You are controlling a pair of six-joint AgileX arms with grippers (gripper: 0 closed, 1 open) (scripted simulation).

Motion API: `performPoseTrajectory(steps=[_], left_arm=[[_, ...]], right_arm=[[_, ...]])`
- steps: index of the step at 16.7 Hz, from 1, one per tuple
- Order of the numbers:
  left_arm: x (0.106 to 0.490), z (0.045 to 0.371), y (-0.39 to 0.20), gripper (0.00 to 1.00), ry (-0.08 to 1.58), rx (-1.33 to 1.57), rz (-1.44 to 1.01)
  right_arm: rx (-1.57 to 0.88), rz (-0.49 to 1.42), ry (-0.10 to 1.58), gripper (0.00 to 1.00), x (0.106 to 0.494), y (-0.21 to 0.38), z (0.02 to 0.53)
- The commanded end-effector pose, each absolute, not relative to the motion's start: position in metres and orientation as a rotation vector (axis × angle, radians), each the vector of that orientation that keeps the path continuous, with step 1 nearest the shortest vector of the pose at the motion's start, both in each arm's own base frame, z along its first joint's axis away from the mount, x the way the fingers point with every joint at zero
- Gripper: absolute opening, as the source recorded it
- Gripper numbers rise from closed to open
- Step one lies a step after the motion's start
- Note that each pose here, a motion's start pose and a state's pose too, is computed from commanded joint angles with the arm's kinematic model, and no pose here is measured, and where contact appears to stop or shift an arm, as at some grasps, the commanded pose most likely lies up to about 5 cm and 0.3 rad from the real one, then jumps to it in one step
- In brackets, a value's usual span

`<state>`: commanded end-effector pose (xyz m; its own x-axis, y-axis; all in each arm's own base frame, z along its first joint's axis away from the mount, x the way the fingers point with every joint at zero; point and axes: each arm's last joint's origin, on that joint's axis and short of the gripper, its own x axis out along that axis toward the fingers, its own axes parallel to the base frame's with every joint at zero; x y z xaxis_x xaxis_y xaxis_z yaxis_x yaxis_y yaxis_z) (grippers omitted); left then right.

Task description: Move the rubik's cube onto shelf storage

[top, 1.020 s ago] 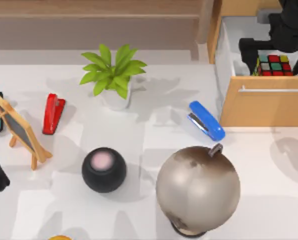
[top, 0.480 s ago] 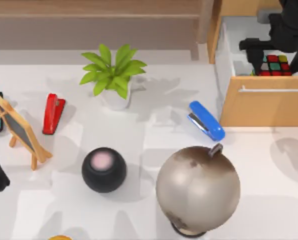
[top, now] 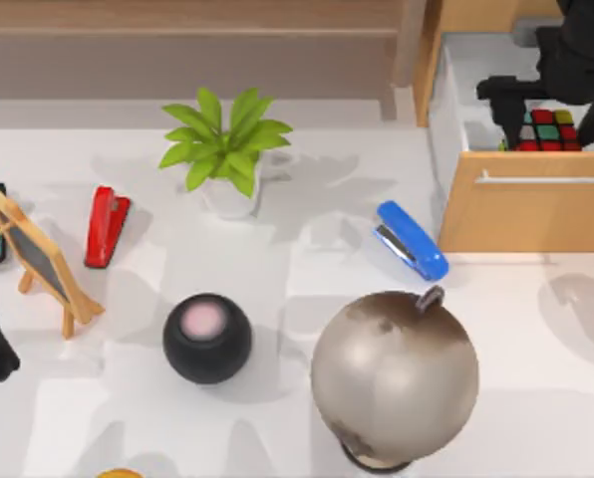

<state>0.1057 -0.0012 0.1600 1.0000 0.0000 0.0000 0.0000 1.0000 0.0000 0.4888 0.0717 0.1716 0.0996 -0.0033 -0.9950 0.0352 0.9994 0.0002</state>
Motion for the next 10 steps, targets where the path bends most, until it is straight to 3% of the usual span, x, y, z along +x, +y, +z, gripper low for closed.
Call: performPoseTrajectory(steps=[6, 10], left_arm=[[0.106, 0.160, -0.001, 1.00, 0.000, 0.000, 0.000], [0.106, 0.160, -0.001, 1.00, 0.000, 0.000, 0.000]], right_arm=[[0.016, -0.051, 1.483, 0.00, 0.481, 0.073, 0.183], [0.028, -0.077, 1.390, 0.00, 0.452, 0.092, 0.256]])
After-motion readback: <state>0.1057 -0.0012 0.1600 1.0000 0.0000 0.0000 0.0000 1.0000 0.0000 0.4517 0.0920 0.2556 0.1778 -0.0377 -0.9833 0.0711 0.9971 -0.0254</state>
